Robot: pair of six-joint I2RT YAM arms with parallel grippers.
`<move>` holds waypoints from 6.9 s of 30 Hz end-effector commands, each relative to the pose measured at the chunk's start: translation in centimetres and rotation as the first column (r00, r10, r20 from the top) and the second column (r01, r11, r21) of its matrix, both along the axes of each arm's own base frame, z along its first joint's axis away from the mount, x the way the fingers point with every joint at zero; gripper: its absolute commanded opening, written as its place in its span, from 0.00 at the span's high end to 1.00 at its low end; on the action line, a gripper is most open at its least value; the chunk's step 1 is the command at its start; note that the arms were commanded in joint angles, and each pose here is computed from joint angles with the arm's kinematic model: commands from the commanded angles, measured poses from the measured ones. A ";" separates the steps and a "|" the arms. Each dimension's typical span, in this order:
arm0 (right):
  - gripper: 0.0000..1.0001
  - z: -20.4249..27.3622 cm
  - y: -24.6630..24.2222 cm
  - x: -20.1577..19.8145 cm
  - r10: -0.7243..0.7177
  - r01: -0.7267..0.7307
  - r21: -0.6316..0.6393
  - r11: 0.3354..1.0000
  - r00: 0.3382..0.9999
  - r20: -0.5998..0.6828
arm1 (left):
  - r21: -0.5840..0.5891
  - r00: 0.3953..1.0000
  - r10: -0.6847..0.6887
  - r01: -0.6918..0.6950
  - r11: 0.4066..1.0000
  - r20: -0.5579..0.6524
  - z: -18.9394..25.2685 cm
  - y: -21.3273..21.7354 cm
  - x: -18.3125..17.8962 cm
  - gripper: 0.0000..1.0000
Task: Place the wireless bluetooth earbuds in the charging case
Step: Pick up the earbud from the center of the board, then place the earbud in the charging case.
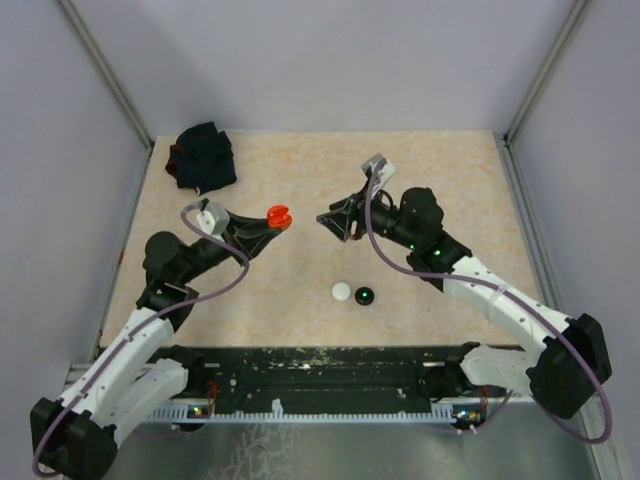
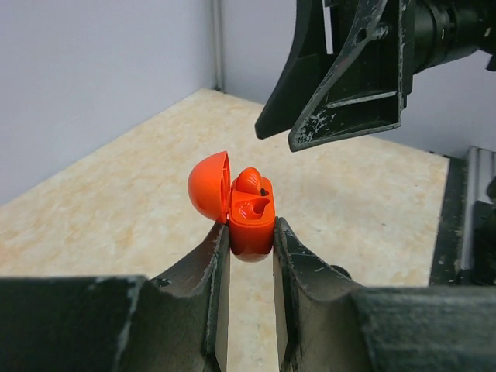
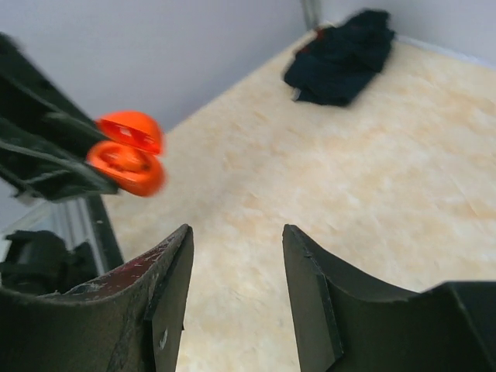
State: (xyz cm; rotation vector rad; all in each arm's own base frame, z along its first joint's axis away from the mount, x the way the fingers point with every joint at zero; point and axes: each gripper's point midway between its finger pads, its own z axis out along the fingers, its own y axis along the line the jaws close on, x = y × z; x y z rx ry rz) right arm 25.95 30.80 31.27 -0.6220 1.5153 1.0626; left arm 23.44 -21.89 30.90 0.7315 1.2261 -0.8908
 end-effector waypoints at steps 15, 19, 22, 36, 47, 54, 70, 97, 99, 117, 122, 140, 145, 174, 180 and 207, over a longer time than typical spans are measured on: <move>0.57 -15.9 -7.2 11.1 -0.476 0.333 -0.523 0.784 0.864 -0.164 | 0.193 0.941 0.337 -0.327 0.925 -0.021 -1.6 4.4 4.3 1.00; 0.60 -18.2 -7.0 12.3 -0.497 0.319 -0.576 0.752 0.850 -0.177 | 0.204 0.932 0.362 -0.348 0.915 -0.032 -1.7 4.8 4.6 1.00; 0.61 -19.6 -6.6 13.1 -0.506 0.305 -0.610 0.732 0.842 -0.187 | 0.204 0.927 0.373 -0.359 0.911 -0.034 -1.7 5.0 4.7 1.00; 0.65 -24.9 -5.9 14.2 -0.550 0.257 -0.790 0.557 0.827 -0.119 | 0.210 0.917 0.395 -0.376 0.903 -0.054 -2.1 5.4 5.0 1.00; 0.67 -26.8 -5.9 14.2 -0.553 0.225 -0.823 0.521 0.824 -0.125 | 0.206 0.921 0.385 -0.365 0.908 -0.064 -2.2 5.4 5.0 1.00; 0.70 -27.9 -5.9 13.8 -0.554 0.204 -0.841 0.501 0.822 -0.130 | 0.203 0.922 0.381 -0.360 0.911 -0.071 -2.2 5.4 5.1 1.00; 0.71 -27.7 -6.7 12.5 -0.577 0.198 -0.865 0.462 0.807 -0.123 | 0.197 0.923 0.377 -0.357 0.913 -0.076 -2.2 5.5 5.0 1.00; 0.82 -20.2 -4.7 11.0 -0.501 0.227 -0.728 0.647 0.846 -0.182 | 0.147 0.964 0.265 -0.259 0.955 -0.024 -1.4 4.2 3.5 1.00; 0.82 -18.3 -4.2 10.6 -0.476 0.233 -0.687 0.688 0.859 -0.185 | 0.138 0.970 0.245 -0.241 0.961 -0.010 -1.2 4.0 3.1 1.00; 0.86 -1.5 0.2 4.5 -0.120 0.080 -0.244 0.966 0.981 -0.154 | 0.110 0.992 0.118 -0.121 0.987 0.033 -1.2 2.5 1.5 1.00; 0.87 1.5 1.5 2.7 0.006 -0.025 -0.142 0.990 0.991 -0.137 | 0.097 0.996 0.079 -0.084 0.992 0.051 -1.0 2.1 1.0 1.00; 0.89 9.3 4.1 -5.3 0.372 -0.364 0.107 0.925 0.926 -0.063 | 0.083 0.953 -0.053 0.029 0.996 0.298 0.8 0.4 0.4 0.99; 0.89 9.1 4.9 -5.9 0.403 -0.392 0.126 0.911 0.913 -0.071 | 0.066 0.927 -0.074 0.054 0.996 0.366 1.1 0.0 0.3 1.00; 0.92 5.3 7.3 -4.9 0.373 -0.356 0.119 0.927 0.911 -0.177 | 0.047 0.894 -0.113 0.102 0.994 0.433 2.2 0.0 -1.5 1.00; 0.92 5.5 7.0 -4.8 0.353 -0.335 0.118 0.935 0.916 -0.190 | 0.043 0.894 -0.099 0.089 0.995 0.438 2.2 0.1 -1.3 1.00; 0.93 3.2 6.4 -2.8 0.204 -0.190 0.075 0.979 0.929 -0.310 | 0.034 0.886 -0.065 0.056 0.998 0.459 2.1 0.5 -1.2 1.00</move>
